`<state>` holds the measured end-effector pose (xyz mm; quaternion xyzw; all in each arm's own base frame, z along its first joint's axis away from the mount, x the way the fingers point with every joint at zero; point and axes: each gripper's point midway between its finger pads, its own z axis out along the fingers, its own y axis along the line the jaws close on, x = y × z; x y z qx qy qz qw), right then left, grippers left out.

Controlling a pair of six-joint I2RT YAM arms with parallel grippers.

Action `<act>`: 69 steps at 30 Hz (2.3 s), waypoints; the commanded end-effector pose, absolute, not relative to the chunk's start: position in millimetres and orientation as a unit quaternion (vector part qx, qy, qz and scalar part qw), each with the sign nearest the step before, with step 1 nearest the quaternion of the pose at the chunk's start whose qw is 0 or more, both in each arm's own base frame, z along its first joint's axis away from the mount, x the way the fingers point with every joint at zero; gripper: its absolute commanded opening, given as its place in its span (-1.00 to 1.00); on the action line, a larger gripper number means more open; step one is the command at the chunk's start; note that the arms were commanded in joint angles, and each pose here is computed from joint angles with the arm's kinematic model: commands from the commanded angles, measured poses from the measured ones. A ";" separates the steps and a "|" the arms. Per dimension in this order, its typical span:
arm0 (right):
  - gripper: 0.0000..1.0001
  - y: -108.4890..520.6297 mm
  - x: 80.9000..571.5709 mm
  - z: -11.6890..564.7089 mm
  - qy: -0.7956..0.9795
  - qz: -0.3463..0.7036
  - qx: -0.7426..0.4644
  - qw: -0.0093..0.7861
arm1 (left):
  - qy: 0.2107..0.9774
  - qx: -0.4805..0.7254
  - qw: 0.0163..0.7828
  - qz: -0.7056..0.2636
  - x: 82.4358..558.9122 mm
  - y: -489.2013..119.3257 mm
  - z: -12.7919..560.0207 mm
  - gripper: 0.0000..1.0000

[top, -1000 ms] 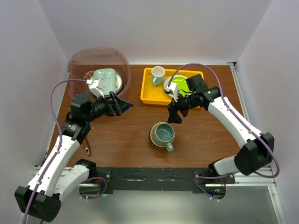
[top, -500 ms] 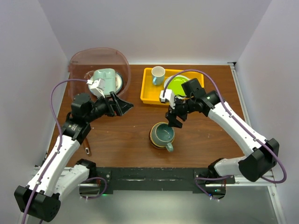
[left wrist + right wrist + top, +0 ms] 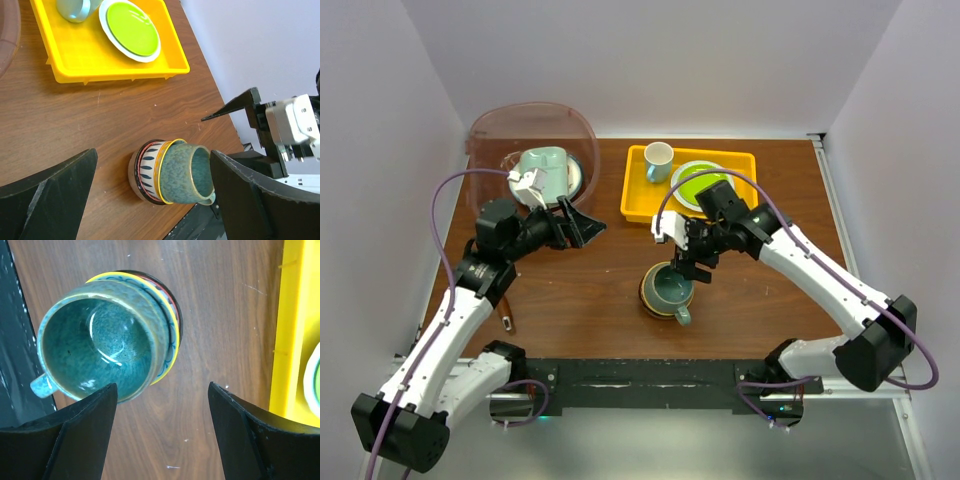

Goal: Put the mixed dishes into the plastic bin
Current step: Pick up the cup at the center of the board.

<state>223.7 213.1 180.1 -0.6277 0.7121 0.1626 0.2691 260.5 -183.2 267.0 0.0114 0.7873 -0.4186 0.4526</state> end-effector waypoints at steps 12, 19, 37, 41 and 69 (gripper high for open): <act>0.56 238.8 238.9 207.1 0.599 0.122 -0.717 0.335 | 0.775 0.031 0.481 -0.409 263.2 -181.8 282.4 1.00; 0.50 252.8 237.9 195.7 0.586 0.099 -0.732 0.333 | 0.774 0.029 0.486 -0.405 262.8 -179.8 284.8 1.00; -0.28 259.3 238.8 165.8 0.576 0.062 -0.750 0.320 | 0.778 0.024 0.489 -0.393 259.9 -174.4 283.3 1.00; -0.67 259.6 237.2 164.0 0.575 0.062 -0.750 0.320 | 0.778 0.023 0.490 -0.392 259.9 -173.8 283.3 1.00; -1.00 256.1 229.4 248.4 0.590 0.103 -0.709 0.372 | 0.751 0.033 0.544 -0.374 255.3 -162.3 328.5 1.00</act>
